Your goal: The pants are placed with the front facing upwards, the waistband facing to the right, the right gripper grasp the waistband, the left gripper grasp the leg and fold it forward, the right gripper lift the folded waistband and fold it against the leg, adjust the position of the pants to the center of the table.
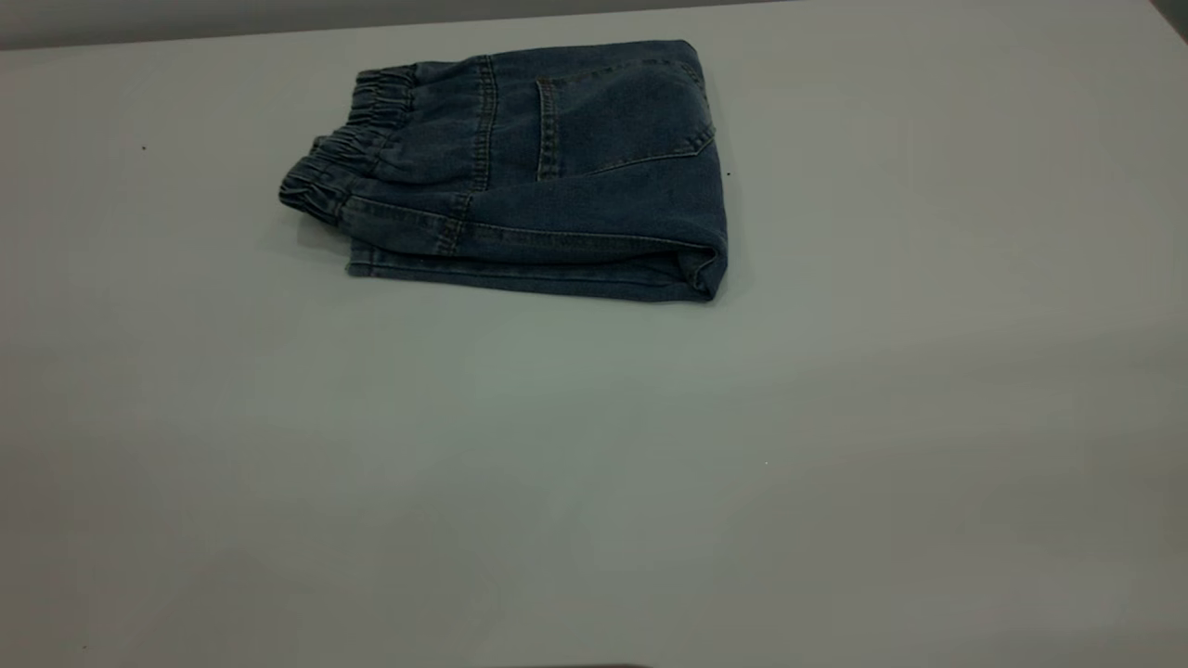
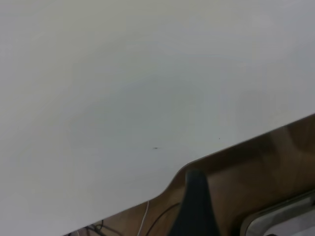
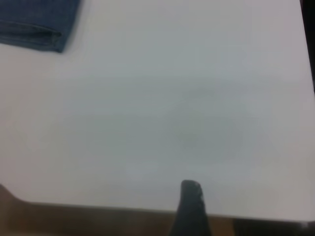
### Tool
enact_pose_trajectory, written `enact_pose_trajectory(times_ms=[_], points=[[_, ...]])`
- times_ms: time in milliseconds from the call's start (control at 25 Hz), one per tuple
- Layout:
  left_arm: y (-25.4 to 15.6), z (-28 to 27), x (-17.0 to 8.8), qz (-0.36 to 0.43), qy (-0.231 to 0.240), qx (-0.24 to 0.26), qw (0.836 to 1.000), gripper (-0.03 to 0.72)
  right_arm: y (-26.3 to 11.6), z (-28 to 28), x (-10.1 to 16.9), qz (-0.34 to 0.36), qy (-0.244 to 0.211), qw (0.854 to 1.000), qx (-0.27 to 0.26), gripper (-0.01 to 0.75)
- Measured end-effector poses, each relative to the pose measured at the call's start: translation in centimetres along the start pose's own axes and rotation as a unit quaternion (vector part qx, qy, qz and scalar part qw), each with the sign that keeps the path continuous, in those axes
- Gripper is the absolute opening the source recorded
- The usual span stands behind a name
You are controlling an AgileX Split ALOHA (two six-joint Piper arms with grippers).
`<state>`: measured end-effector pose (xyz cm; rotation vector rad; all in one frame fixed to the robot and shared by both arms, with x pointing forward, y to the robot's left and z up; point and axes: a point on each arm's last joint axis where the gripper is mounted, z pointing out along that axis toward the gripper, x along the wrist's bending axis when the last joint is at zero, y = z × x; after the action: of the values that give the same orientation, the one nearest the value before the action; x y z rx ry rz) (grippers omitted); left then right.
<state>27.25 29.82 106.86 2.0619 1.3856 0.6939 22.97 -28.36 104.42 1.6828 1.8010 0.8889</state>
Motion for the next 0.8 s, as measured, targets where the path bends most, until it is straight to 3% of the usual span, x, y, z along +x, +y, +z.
enact_pose_trajectory(times_ms=[200,800], points=[[-1.4,0.7,-0.2,0.0,-0.002,0.003,1.0,0.547,0.4,0.4,-0.3,-0.008,-0.012,1.0,-0.028,0.502],[-2.1,1.6,-0.5,-0.018,-0.01,-0.005,1.0,0.547,0.5,1.1,-0.4,-0.007,-0.014,0.999,-0.041,0.502]])
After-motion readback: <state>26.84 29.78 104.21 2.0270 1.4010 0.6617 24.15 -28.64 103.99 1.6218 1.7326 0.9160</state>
